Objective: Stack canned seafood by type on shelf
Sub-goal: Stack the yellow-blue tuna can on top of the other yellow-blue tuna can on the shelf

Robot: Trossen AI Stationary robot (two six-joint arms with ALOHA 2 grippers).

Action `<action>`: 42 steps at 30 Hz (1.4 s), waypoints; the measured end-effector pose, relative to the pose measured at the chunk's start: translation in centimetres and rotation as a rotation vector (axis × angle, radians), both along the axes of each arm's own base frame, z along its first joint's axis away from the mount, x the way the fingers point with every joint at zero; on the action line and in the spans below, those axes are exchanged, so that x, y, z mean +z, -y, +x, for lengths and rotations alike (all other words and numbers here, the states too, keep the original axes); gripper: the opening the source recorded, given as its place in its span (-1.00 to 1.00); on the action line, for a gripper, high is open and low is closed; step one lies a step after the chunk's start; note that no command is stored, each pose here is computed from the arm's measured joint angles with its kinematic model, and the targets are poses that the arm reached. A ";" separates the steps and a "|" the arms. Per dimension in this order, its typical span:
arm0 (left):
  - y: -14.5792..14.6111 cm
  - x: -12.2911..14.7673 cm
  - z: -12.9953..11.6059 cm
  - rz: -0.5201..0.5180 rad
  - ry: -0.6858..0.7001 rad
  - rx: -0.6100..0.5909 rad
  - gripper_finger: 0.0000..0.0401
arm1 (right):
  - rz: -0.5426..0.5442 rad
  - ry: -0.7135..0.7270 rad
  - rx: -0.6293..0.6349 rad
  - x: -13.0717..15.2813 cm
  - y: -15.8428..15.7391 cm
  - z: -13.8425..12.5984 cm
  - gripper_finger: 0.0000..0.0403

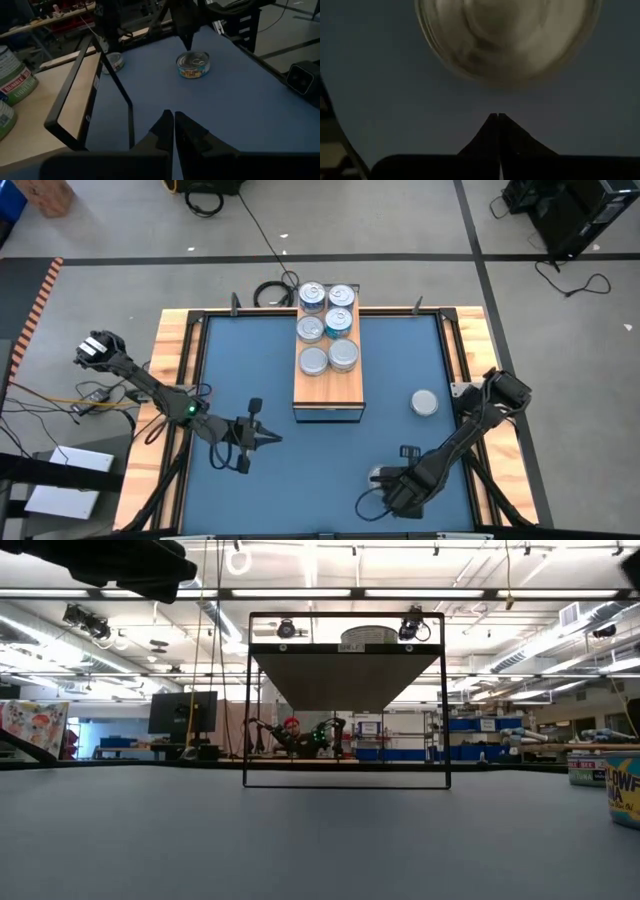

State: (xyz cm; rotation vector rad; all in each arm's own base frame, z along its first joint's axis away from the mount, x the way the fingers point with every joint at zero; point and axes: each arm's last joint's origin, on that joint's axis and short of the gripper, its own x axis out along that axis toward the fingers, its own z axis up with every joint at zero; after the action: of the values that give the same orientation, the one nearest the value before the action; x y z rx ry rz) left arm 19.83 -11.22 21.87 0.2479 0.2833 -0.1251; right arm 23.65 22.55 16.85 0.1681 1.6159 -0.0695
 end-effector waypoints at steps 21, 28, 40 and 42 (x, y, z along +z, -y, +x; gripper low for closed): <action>0.0 -0.5 0.1 0.005 -0.031 0.009 -0.91 | 0.045 0.253 0.100 0.3 0.8 3.7 -1.00; 0.5 -1.9 0.8 -0.029 -0.084 0.032 -0.91 | 0.083 0.389 0.128 0.7 1.8 6.0 -1.00; 1.1 -3.1 1.6 -0.034 -0.101 0.028 -0.91 | 0.109 0.471 0.242 2.7 2.9 7.5 -0.97; 1.1 -3.1 1.6 -0.033 -0.097 0.027 -0.91 | 0.093 0.453 0.325 2.6 2.3 6.9 -0.91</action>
State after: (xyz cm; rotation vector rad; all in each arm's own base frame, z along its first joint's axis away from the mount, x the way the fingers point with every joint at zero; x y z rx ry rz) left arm 21.44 -12.28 18.77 0.2055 0.3800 -0.1156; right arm 30.57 20.21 19.47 -0.0109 1.1759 0.2765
